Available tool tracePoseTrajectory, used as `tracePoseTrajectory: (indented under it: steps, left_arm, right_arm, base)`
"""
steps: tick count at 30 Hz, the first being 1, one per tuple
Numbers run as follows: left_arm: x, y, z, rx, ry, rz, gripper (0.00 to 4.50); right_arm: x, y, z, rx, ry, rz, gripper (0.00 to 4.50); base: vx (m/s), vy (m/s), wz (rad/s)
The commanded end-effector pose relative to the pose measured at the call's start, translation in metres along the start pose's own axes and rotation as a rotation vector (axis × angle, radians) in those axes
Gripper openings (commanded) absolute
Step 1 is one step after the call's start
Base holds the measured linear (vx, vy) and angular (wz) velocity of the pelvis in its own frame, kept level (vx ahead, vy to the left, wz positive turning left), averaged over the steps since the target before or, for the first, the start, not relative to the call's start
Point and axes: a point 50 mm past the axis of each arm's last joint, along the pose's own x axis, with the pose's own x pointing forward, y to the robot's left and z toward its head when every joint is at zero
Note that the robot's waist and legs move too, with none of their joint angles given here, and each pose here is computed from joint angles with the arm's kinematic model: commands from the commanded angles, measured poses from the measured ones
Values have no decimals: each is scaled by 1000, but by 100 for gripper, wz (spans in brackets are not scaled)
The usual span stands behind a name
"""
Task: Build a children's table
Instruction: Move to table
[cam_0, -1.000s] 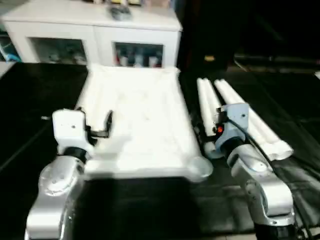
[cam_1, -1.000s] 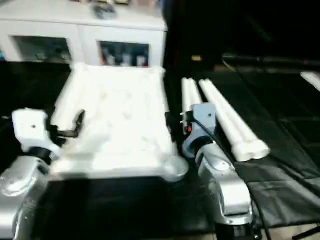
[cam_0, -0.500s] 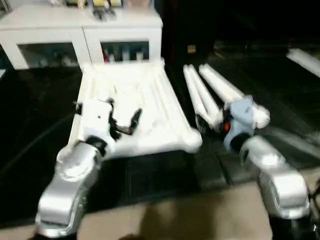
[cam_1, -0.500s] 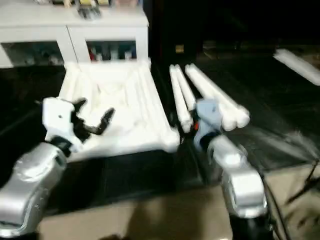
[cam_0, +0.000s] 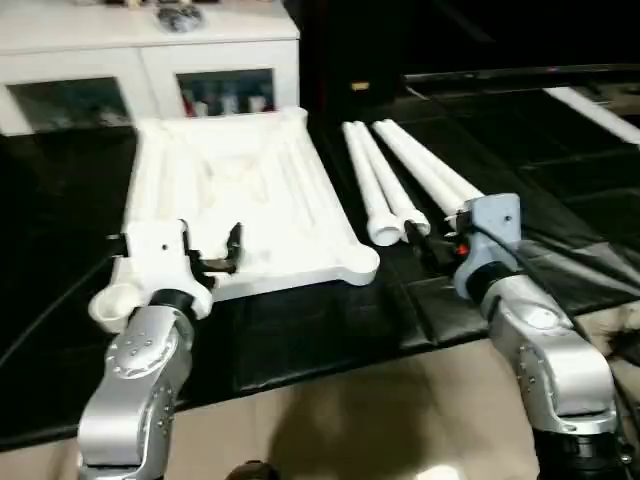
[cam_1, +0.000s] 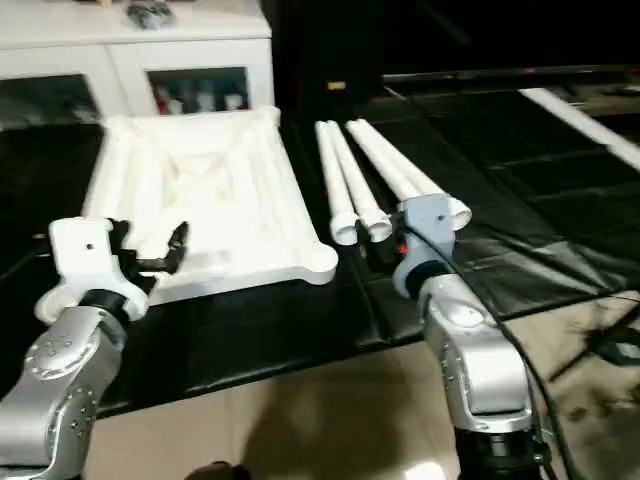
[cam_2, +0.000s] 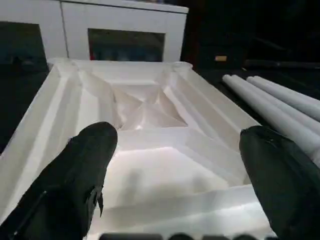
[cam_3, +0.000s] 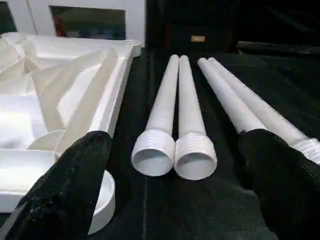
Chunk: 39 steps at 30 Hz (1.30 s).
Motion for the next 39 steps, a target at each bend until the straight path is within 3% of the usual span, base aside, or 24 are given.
tracePoseTrajectory:
  steps: [1, 4, 8, 22, 26, 36, 39]
  left_arm:
    - [-2, -3, 4, 4, -20, 2, 446]
    - [-4, -3, 4, 13, -20, 10, 446]
    - [-6, -8, 2, 59, -8, -37, 446]
    - [-8, -5, 4, 33, -27, -33, 446]
    - [-9, -6, 1, 34, -22, -45, 446]
    - [-9, -5, 1, 30, -23, -48, 446]
    - [-8, -6, 2, 34, -29, -53, 446]
  right_arm:
    - [1, -7, 8, -25, -33, -45, 441]
    - [2, -10, 8, -25, -30, -52, 441]
    - [-4, -4, 8, 47, -29, 10, 441]
    - [-10, 5, 4, 10, -19, 38, 441]
    - [-9, 1, 4, 8, -23, 6, 441]
    - [-8, -1, 7, 58, -53, -7, 441]
    - [-8, -1, 8, 8, -66, -15, 441]
  base:
    - [-18, -30, 33]
    - [39, -135, 55]
    - [59, -112, 14]
    - [8, -9, 0]
    - [7, 26, 20]
    - [123, 46, 17]
    - [186, -56, 3]
